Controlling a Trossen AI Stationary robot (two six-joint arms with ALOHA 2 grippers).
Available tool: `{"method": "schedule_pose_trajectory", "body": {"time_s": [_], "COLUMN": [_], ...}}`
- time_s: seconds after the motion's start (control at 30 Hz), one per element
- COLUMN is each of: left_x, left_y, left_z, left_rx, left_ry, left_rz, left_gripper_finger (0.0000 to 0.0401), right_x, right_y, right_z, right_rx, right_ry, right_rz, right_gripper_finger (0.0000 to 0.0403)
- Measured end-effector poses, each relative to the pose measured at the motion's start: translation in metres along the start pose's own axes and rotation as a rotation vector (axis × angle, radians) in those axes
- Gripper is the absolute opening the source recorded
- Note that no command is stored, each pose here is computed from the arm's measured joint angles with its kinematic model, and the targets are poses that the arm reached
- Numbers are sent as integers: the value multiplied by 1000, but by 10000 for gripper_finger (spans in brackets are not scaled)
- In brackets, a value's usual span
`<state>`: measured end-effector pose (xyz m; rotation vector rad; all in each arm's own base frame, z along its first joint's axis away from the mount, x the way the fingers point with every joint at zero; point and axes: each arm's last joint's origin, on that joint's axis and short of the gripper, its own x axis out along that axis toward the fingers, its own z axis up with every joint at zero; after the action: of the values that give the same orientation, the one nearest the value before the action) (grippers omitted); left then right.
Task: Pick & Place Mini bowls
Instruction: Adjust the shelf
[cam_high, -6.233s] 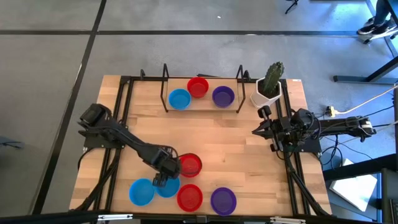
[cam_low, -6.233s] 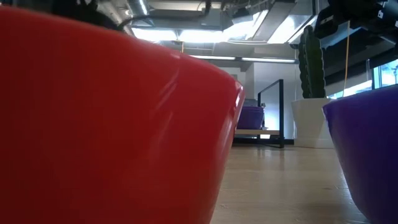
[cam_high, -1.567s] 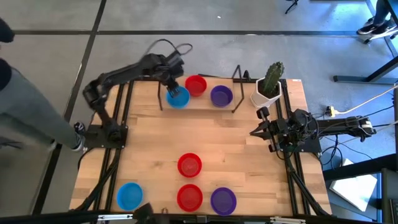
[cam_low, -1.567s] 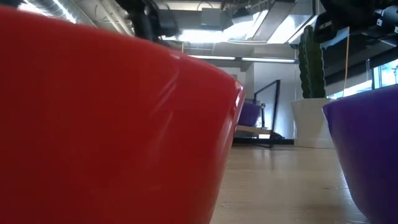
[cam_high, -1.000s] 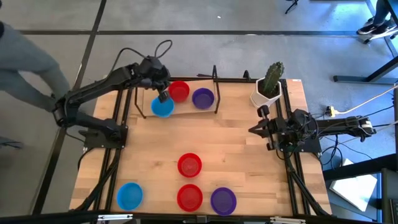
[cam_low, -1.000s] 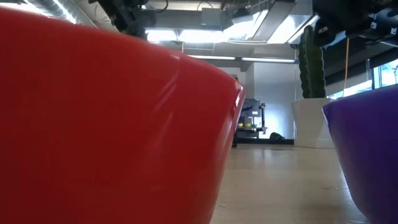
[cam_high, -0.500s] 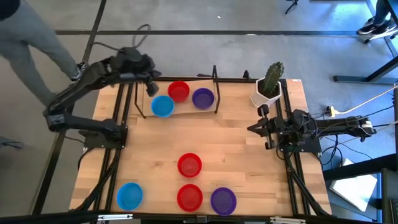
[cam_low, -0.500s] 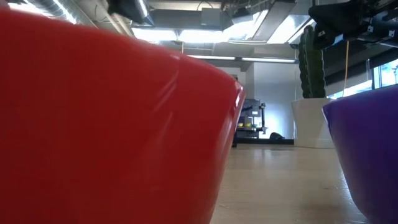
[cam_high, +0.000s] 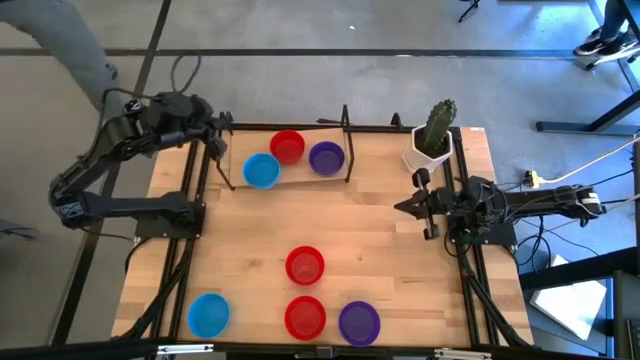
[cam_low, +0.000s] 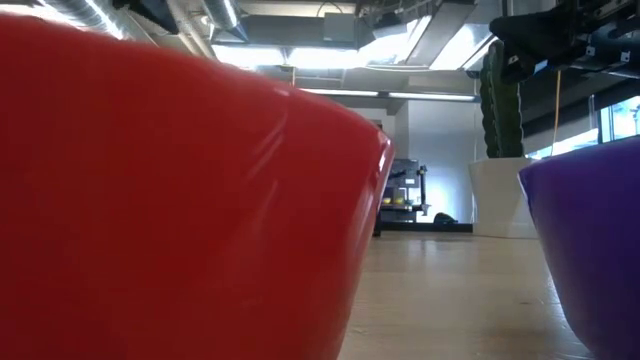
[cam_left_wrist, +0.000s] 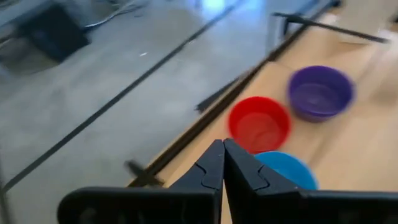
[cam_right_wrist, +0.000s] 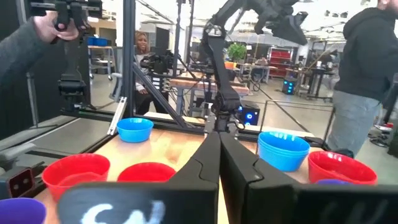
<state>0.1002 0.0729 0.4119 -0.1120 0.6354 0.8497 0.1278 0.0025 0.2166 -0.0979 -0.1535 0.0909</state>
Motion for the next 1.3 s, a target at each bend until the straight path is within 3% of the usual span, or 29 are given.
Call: {"method": "schedule_pose_trajectory", "body": {"time_s": [0.17, 0.47, 0.77, 1.0, 1.3], "left_x": [-2, 24, 60, 64, 64], "left_y": [4, -1, -8, -9, -10], "left_z": [-9, -40, -90, -98, -99], "left_rx": [-41, -74, -63, -69, -81], "left_ry": [70, 355, 514, 515, 518], "left_rz": [94, 253, 406, 406, 357], "left_gripper_finger": [1, 1, 2, 1, 2], "right_x": [1, 12, 47, 76, 87], "right_y": [-1, -2, -14, -46, -83], "right_z": [-1, -9, -11, -16, -27], "right_rx": [6, 30, 30, 28, 37], "right_ry": [8, 96, 265, 385, 460], "right_rz": [-29, -36, -237, -497, -649], "right_gripper_finger": [10, 3, 2, 2, 3]}}
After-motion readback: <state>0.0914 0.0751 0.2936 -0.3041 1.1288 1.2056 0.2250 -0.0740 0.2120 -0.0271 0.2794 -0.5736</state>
